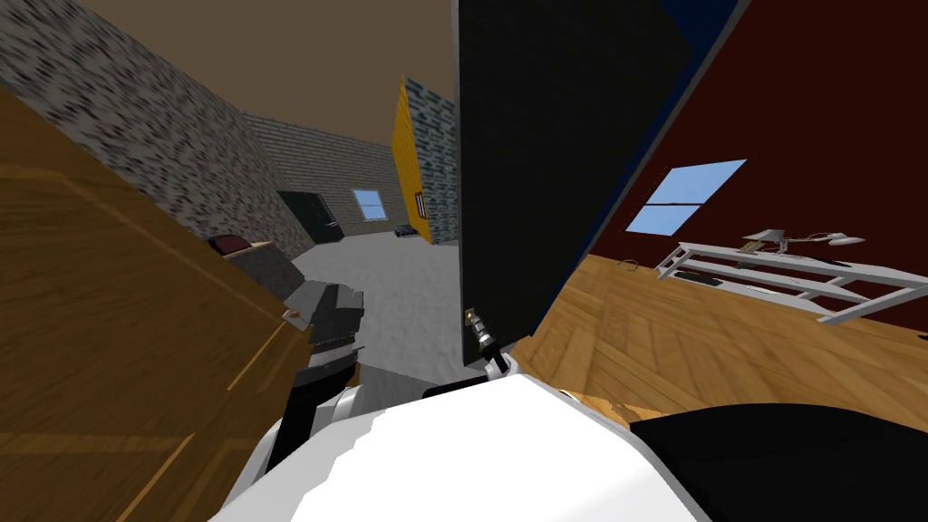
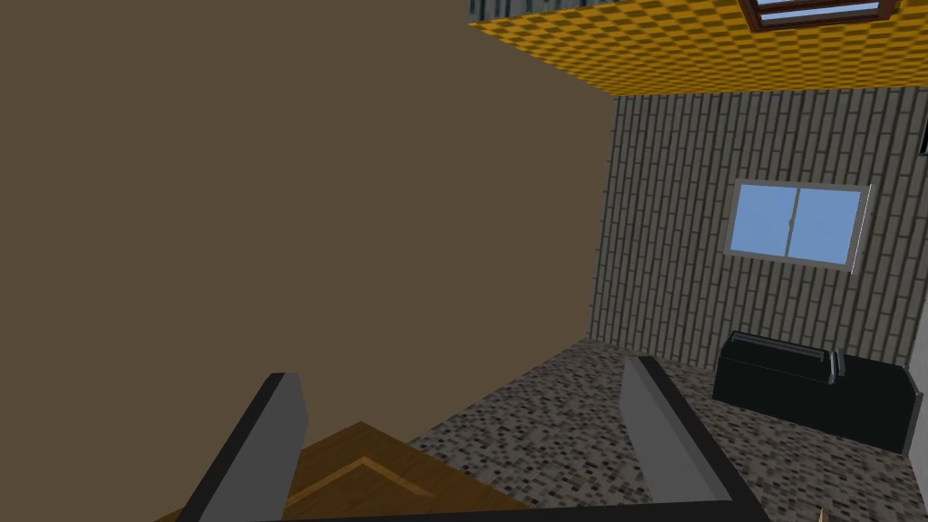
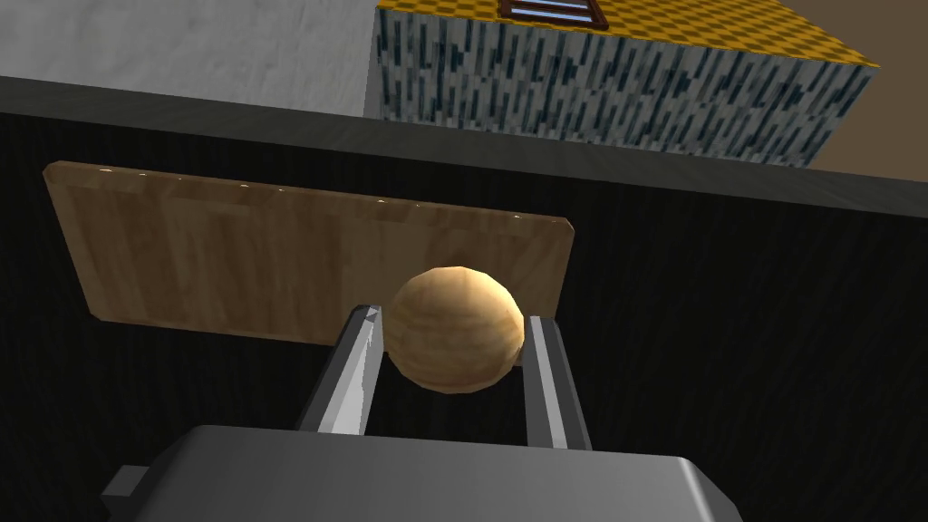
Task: Push the door open
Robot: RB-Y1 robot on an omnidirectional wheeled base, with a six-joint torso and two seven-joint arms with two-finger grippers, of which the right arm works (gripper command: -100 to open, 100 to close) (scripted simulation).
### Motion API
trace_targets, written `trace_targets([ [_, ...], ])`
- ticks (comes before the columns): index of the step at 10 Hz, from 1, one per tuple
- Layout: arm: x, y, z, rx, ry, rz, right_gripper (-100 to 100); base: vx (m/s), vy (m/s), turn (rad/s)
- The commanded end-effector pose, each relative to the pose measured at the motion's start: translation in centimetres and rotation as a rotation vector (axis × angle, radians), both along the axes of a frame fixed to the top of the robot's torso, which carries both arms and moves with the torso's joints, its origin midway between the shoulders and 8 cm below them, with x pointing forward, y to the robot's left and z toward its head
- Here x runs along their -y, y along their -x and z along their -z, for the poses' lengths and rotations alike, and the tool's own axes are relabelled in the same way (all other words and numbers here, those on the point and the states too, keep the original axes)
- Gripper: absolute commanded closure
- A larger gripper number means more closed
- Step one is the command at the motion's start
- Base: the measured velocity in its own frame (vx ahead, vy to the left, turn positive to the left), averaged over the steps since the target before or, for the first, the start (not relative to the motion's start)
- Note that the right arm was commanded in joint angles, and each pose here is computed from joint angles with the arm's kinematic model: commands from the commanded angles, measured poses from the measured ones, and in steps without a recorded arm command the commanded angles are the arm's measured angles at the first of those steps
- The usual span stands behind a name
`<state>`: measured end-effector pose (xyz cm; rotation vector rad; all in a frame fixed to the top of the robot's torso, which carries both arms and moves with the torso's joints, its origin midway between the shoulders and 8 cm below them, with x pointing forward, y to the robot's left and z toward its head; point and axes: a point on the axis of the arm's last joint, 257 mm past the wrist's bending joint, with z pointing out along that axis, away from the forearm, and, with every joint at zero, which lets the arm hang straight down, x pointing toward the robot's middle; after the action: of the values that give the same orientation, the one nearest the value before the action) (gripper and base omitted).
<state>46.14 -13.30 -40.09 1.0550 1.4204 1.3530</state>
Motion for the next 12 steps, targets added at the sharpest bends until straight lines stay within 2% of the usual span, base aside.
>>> trace_targets([
  [1, 2.0, -0.6, -0.6, 0.012, 0.012, 0.031, 100, 0.168, 0.084, -0.028],
  [2, 2.8, -0.8, -0.6, 0.013, 0.017, 0.045, 100, 0.182, 0.096, -0.081],
  [4, 2.8, -0.8, -0.6, 0.013, 0.017, 0.045, 100, 0.1, 0.026, -0.001],
  [6, 4.9, -1.1, -0.6, 0.015, 0.026, 0.085, 100, 0.14, 0.048, -0.111],
  [7, 4.2, -0.9, -0.5, 0.012, 0.016, 0.077, -100, -0.077, 0.074, -0.076],
  [9, 4.1, -1.0, -0.6, 0.012, 0.007, 0.08, -100, -0.226, 0.029, -0.04],
  [12, 3.1, -1.1, -0.9, 0.008, -0.033, 0.09, -100, -0.278, 0.054, -0.075],
])
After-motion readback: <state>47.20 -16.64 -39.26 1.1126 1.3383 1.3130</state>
